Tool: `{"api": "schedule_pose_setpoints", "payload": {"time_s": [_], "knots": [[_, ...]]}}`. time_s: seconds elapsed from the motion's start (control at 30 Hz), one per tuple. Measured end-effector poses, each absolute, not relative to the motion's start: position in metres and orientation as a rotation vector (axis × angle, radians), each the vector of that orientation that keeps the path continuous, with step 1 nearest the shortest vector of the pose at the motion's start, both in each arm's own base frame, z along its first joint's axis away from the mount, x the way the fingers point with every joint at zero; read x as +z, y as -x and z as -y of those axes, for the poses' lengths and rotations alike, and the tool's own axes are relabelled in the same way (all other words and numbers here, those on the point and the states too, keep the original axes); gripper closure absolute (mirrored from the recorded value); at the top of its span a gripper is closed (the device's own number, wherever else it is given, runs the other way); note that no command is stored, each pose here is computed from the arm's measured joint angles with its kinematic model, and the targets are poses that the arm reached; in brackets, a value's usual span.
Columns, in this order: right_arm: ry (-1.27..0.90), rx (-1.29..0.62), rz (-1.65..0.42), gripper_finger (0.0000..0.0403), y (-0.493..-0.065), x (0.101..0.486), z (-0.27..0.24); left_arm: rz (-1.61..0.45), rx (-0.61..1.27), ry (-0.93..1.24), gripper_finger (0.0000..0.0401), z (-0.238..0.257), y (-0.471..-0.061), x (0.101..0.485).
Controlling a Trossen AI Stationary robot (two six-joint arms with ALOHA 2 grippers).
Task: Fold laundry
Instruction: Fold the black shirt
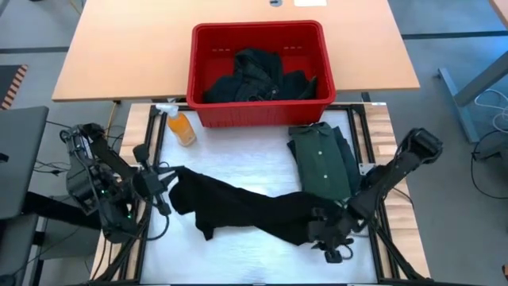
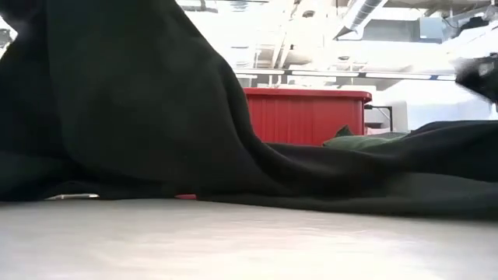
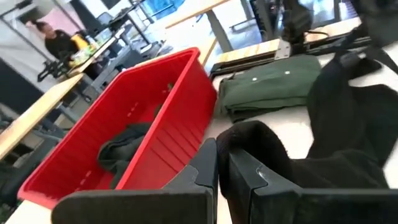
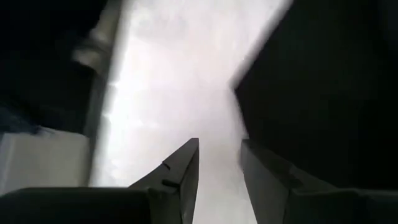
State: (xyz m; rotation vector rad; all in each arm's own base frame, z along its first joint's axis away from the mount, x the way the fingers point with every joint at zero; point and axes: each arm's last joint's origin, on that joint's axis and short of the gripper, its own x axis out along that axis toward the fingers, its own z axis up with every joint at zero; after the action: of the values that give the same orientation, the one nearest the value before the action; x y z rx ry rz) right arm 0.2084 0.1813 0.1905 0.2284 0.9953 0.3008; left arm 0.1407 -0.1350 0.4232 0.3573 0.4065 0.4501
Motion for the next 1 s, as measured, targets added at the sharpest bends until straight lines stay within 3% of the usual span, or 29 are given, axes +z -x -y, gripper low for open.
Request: {"api": "schedule_pose_setpoints", "payload": {"time_s": [0.47, 0.53, 0.63, 0.7, 0.8, 1.0], "knots": [[-0.022, 0.158, -1.14, 0.0265, -0.218, 0.122, -0.204, -0.463, 0.478, -0.312, 0.0401, 0.126, -0.148, 0.421], [-0.008, 0.114, -1.142, 0.029, -0.219, 0.114, -0.205, -0.462, 0.48, -0.307, 0.0401, 0.126, -0.148, 0.421], [-0.023, 0.117, -1.169, 0.0363, -0.222, 0.114, -0.209, -0.466, 0.475, -0.303, 0.0401, 0.127, -0.148, 0.421], [-0.027, 0.153, -1.174, 0.0384, -0.224, 0.124, -0.213, -0.473, 0.47, -0.296, 0.0401, 0.127, -0.148, 0.421], [-0.06, 0.227, -1.192, 0.0383, -0.224, 0.157, -0.219, -0.473, 0.453, -0.271, 0.0401, 0.129, -0.149, 0.421], [-0.129, 0.441, -0.917, 0.0389, -0.207, 0.29, -0.234, -0.425, 0.314, -0.257, 0.0401, 0.149, -0.149, 0.428]]}}
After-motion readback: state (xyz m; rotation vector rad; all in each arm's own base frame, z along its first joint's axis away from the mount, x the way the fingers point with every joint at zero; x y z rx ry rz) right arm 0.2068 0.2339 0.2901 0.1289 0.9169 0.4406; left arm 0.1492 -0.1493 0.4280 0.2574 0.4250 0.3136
